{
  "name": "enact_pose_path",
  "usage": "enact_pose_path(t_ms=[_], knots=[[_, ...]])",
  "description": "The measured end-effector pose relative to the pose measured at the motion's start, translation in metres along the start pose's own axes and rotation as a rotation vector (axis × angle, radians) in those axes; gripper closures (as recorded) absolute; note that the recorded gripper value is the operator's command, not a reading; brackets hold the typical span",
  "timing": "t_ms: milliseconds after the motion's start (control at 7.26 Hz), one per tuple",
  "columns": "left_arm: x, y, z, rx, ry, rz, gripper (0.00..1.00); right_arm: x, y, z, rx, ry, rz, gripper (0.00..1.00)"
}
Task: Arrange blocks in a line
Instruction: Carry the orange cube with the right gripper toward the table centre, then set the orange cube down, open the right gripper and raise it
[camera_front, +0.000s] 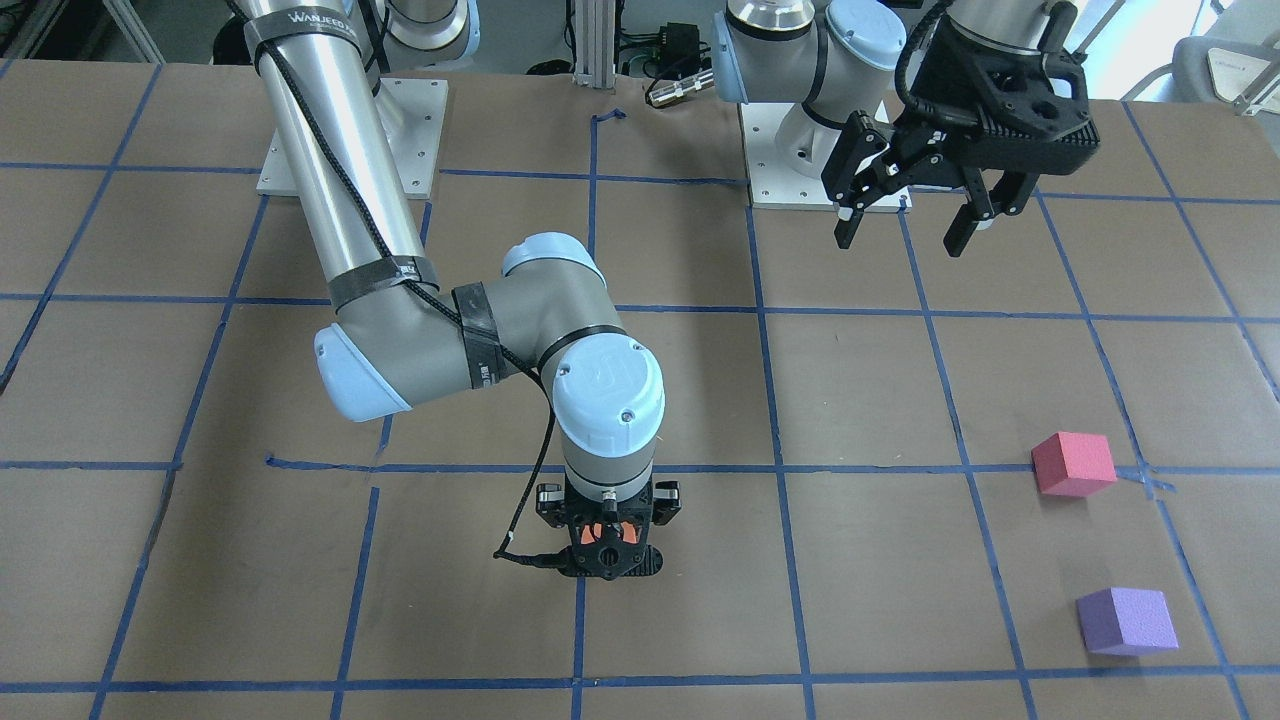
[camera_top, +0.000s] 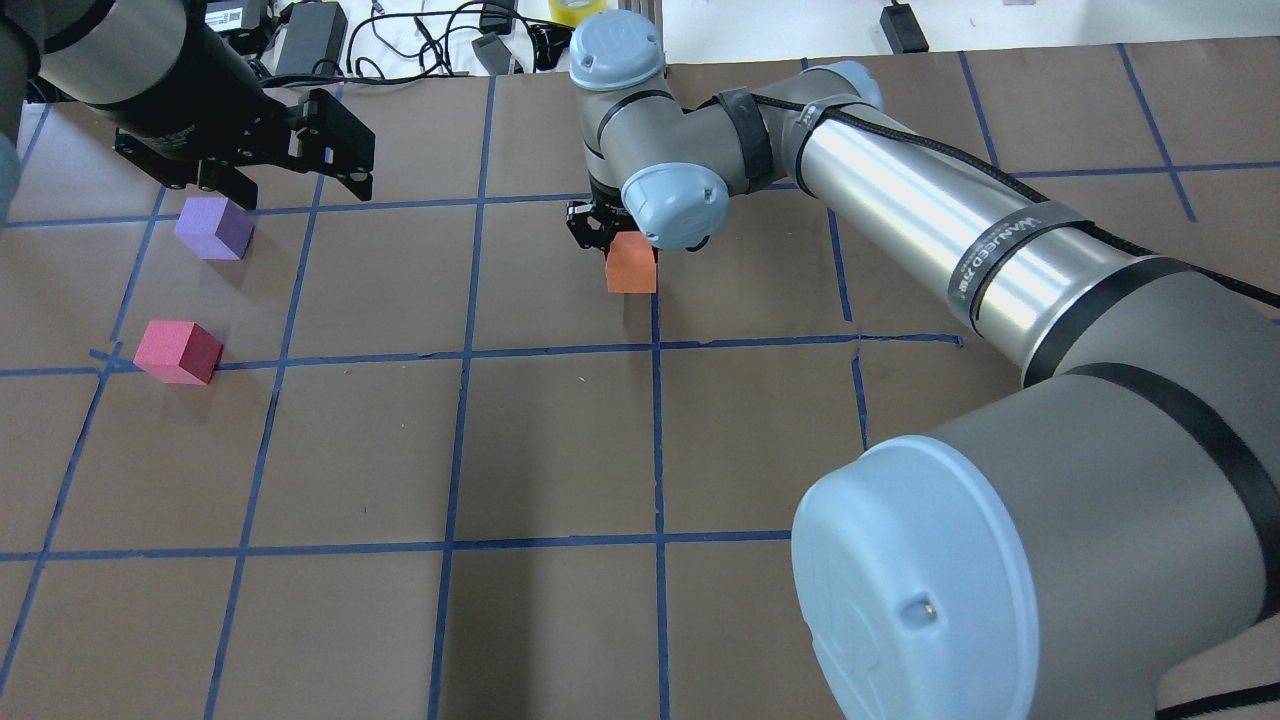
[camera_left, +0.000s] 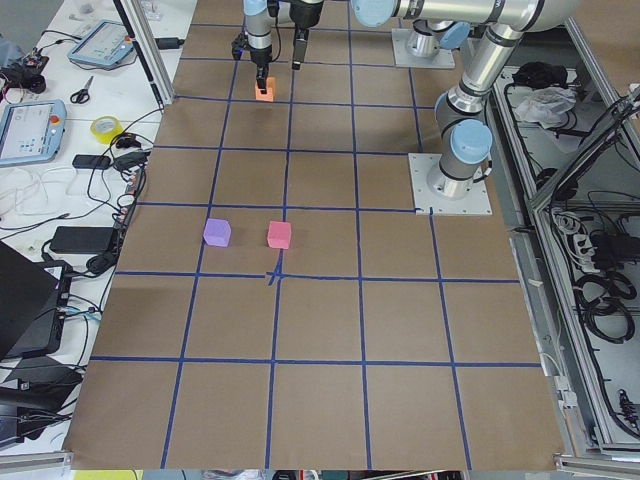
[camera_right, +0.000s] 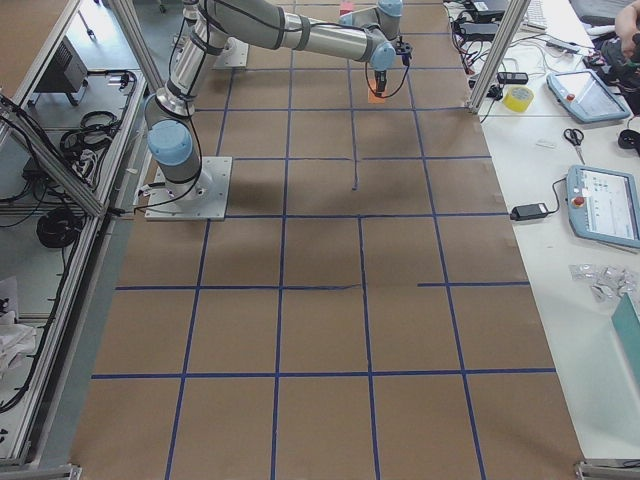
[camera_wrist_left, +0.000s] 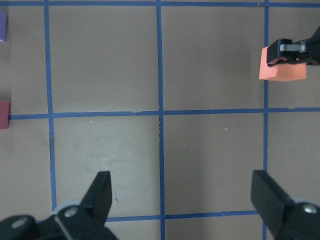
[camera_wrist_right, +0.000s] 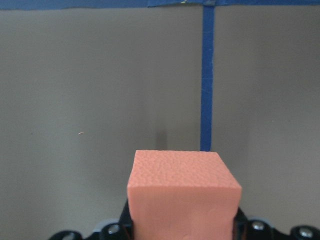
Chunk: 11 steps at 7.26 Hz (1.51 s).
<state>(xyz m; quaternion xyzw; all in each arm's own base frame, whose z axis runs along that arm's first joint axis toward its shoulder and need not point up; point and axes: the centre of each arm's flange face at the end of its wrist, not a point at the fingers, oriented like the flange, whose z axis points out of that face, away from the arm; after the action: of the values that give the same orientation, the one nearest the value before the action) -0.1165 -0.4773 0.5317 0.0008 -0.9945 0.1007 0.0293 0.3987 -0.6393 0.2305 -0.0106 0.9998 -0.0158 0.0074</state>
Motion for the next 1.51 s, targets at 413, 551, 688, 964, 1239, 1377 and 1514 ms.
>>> enact_pose_path(t_ms=[413,551,688,964,1239,1377,1514], knots=[[0.000,0.003,0.001,-0.002,-0.002,-0.001,0.00,-0.012,0.003,0.021,-0.011,-0.003,-0.027,0.89],[0.000,0.003,0.001,-0.001,-0.002,-0.001,0.00,-0.013,0.004,0.026,-0.020,-0.008,-0.027,0.54],[0.000,0.003,0.001,-0.002,0.000,-0.001,0.00,-0.015,0.004,0.028,-0.026,-0.018,-0.026,0.01],[0.000,0.003,0.001,0.000,-0.001,0.001,0.00,-0.016,0.004,0.027,-0.017,-0.030,-0.035,0.00],[0.000,0.001,0.002,0.001,0.001,0.001,0.00,-0.016,0.003,0.015,-0.001,-0.034,-0.029,0.00],[-0.001,0.001,0.000,0.004,0.001,0.005,0.00,-0.012,0.004,-0.004,0.013,-0.034,-0.023,0.00],[-0.003,-0.002,0.000,0.009,0.002,0.004,0.00,-0.002,0.006,-0.033,0.022,-0.038,-0.011,0.00]])
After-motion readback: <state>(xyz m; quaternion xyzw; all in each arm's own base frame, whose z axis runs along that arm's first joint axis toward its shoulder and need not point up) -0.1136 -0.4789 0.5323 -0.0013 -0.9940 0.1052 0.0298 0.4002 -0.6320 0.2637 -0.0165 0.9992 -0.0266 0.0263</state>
